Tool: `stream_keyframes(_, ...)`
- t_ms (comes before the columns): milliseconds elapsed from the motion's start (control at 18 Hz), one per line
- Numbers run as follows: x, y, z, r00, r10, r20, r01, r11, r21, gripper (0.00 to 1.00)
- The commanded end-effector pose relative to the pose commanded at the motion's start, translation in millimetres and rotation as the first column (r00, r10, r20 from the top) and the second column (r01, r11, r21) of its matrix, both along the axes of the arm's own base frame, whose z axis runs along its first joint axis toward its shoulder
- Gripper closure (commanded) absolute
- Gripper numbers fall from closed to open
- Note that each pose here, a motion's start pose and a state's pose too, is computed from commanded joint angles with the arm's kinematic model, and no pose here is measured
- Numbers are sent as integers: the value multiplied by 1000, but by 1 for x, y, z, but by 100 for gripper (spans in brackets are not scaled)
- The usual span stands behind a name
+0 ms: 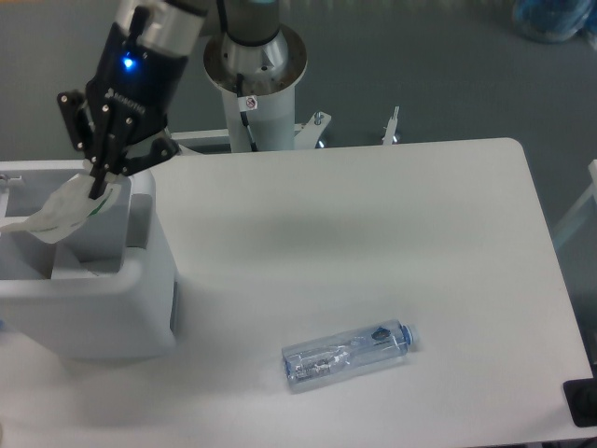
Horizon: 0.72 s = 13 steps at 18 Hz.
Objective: Place the trash in the trash can
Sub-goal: 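Open the gripper to drop the wrapper into the bin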
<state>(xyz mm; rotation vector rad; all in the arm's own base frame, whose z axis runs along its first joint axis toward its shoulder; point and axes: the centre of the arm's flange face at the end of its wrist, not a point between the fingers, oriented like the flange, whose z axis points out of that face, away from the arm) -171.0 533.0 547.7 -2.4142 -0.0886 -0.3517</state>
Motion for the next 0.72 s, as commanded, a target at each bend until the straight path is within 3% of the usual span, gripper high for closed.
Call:
stream_keyframes(389,-5,-2,2,1000,-1,-19,2,1000,4,0)
stream_keyframes(722,-81,-33,2,994,70,-85,-68,997,23,0)
